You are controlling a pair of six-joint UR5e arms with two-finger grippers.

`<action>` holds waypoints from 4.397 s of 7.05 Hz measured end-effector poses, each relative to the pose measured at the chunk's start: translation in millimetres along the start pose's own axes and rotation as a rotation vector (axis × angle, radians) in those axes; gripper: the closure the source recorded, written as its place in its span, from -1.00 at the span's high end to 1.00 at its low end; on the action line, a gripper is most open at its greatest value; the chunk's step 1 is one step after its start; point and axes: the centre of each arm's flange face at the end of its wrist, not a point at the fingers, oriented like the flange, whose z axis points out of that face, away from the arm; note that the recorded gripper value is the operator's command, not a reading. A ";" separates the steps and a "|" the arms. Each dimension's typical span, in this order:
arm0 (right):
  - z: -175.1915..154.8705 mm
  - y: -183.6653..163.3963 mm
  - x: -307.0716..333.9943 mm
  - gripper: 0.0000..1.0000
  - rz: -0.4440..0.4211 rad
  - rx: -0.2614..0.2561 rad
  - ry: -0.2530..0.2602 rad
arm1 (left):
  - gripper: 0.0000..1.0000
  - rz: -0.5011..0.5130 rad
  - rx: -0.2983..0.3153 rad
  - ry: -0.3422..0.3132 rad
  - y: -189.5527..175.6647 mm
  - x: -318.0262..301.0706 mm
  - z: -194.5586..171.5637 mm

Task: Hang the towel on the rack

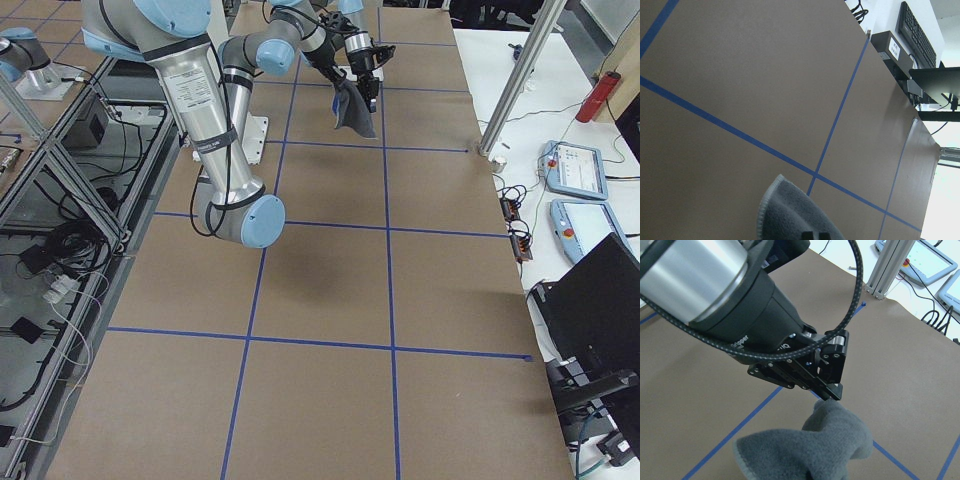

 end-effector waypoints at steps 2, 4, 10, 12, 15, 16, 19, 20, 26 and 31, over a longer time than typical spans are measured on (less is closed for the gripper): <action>-1.9 -1.1 -1.7 -1.00 -0.002 0.007 -0.002 | 0.07 -0.006 0.003 -0.012 -1.6 -4.1 4.4; -3.2 -2.5 -2.8 -1.00 -0.003 0.013 -0.003 | 0.85 -0.014 0.001 -0.017 -0.1 -6.0 6.7; -4.7 -5.1 -2.9 -1.00 0.009 0.028 0.008 | 0.64 -0.012 -0.013 -0.031 10.9 -1.4 21.9; -4.6 -5.2 -3.3 -1.00 0.011 0.029 0.009 | -0.99 -0.015 -0.024 -0.022 19.0 7.7 22.4; -7.7 -1.5 -3.6 -1.00 0.010 0.029 0.003 | -1.00 -0.018 -0.023 -0.007 17.9 12.1 17.8; -9.5 0.5 -4.7 -1.00 0.007 0.028 -0.003 | -1.00 -0.019 -0.018 -0.003 13.6 13.5 15.0; -9.7 10.7 -4.1 1.00 0.011 0.007 -0.008 | -1.00 -0.058 0.011 0.010 -15.3 22.2 -1.1; -9.3 21.8 0.1 1.00 0.031 -0.015 -0.006 | -1.00 -0.066 0.006 0.005 -31.3 25.9 -11.6; 19.0 55.4 123.8 1.00 0.308 -0.381 0.124 | -1.00 -0.069 -0.056 -0.066 -159.4 -82.9 -188.3; 71.2 66.8 283.3 1.00 0.590 -0.565 0.048 | -1.00 0.034 -0.004 -0.171 -232.2 -215.2 -282.6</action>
